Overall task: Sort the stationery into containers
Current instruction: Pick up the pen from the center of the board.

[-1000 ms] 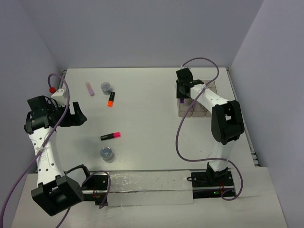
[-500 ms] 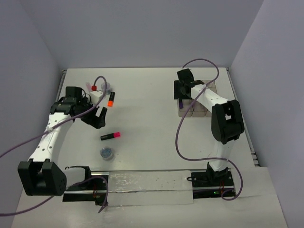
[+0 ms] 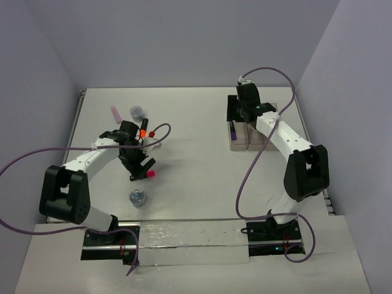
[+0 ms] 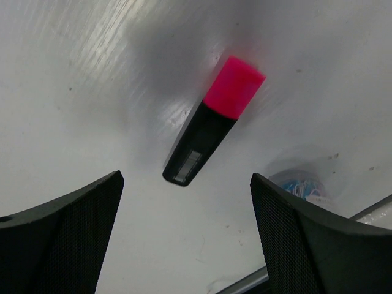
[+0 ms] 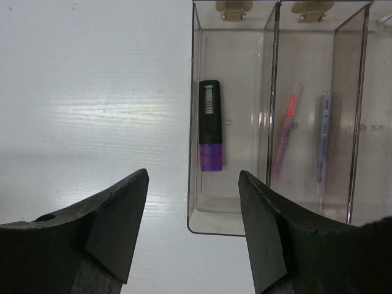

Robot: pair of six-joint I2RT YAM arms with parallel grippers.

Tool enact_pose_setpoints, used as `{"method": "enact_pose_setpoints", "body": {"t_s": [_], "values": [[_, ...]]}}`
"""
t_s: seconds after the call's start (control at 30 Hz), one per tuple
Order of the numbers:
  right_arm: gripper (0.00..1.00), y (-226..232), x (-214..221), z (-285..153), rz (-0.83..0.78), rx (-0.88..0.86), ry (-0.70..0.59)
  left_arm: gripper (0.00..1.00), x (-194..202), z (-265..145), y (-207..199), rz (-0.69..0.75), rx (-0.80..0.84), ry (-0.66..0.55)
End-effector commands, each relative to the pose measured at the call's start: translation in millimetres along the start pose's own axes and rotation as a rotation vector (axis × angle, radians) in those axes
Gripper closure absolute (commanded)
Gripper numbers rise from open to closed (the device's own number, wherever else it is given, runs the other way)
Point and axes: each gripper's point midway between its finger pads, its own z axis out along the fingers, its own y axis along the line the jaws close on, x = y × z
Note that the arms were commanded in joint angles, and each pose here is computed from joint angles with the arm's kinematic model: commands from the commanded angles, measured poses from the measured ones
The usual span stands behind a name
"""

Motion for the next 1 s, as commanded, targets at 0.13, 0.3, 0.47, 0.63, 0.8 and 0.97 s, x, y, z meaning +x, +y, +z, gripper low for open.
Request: {"method": "enact_pose_setpoints", "body": {"t_s": [0.13,0.3,0.47,0.63,0.8,0.97], "values": [[0.32,-8,-4,-11,-0.026,0.009,-0.044,0.09,4,32,5,0.127,-0.074,0.060],[0.32,-4,1,-6,-0.016,-0.009,-0.029,0.14,8,49,13,0.122,-0.100,0.105],[0.33,-1,1,-8,-0.010,-0.028,-0.031,0.48,13,54,10,0.123,-0.086,0.149],[0.33,3,-4,-17,0.002,-0.053,-0.049,1.00,0,48,5,0.089,-0.052,0.103],[0.34,13,-8,-28,0.013,-0.107,-0.067,1.00,-38,31,4,-0.010,-0.021,-0.006],[0.34,20,-21,-45,0.009,-0.125,-0.099,1.00,-78,-11,23,-0.151,-0.005,-0.172]]}}
